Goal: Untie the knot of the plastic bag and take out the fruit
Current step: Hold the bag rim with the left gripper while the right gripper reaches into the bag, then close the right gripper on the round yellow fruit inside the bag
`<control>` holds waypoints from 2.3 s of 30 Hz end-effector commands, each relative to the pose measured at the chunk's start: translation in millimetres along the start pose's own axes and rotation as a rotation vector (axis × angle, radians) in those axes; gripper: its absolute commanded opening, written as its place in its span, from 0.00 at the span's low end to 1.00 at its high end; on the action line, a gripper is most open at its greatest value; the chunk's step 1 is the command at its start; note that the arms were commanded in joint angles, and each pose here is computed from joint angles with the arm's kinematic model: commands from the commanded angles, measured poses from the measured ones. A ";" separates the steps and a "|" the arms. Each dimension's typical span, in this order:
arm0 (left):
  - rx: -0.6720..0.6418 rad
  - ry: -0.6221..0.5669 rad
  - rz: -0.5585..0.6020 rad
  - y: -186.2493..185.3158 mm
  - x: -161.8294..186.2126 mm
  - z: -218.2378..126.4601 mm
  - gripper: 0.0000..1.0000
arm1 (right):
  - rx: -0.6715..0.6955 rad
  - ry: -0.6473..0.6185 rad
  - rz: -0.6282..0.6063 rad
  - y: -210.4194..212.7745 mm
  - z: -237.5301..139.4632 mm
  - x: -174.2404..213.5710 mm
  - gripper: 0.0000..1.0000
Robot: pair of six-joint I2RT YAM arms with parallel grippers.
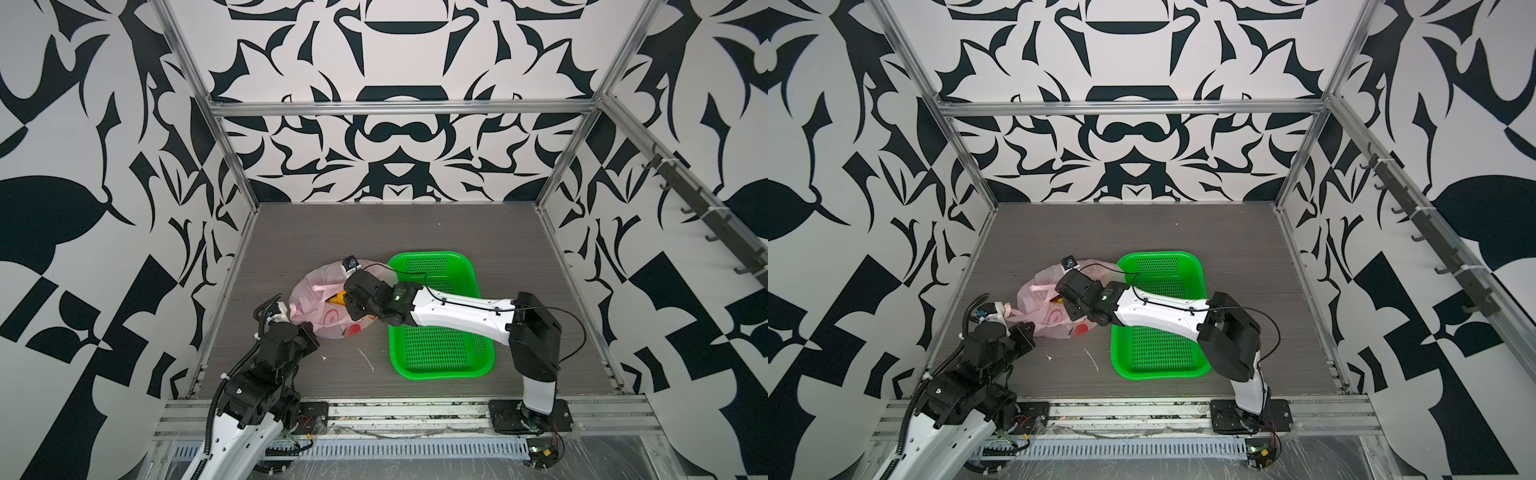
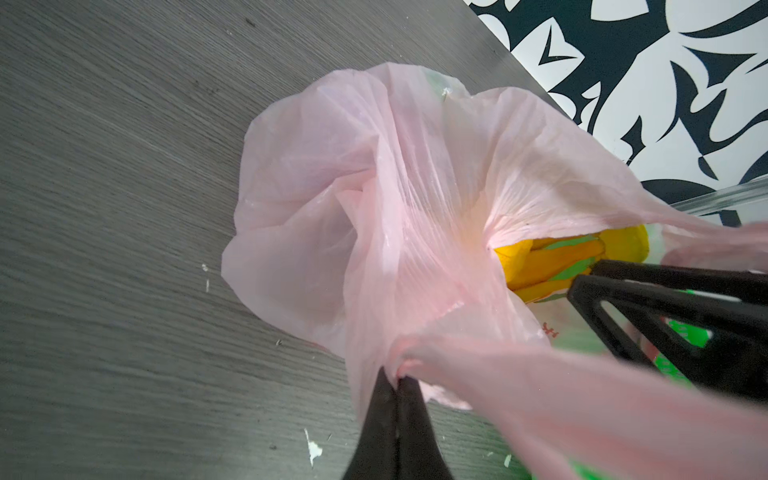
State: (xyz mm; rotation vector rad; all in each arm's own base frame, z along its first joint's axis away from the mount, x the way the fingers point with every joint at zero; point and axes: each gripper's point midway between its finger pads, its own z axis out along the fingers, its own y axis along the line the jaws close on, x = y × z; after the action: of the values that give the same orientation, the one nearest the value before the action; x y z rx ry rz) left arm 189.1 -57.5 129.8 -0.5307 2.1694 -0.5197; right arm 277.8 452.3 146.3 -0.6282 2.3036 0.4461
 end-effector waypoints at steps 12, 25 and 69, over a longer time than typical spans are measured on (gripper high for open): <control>-0.019 0.017 0.004 6.2 5.6 0.9 0.00 | 0.000 -0.035 0.130 -5.6 10.7 -23.0 0.62; -0.010 0.026 0.000 6.5 9.2 2.0 0.00 | -0.011 -0.038 0.206 -7.0 25.8 -27.7 0.66; 0.013 0.043 -0.014 4.3 14.1 3.7 0.00 | -0.011 0.031 0.263 -2.8 64.9 -9.1 0.73</control>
State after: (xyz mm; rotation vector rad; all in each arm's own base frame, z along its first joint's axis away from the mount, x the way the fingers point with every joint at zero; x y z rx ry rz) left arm 186.0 -63.0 123.2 -0.5177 2.1862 -0.5580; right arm 314.5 478.1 99.7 -0.3597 2.4388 0.5549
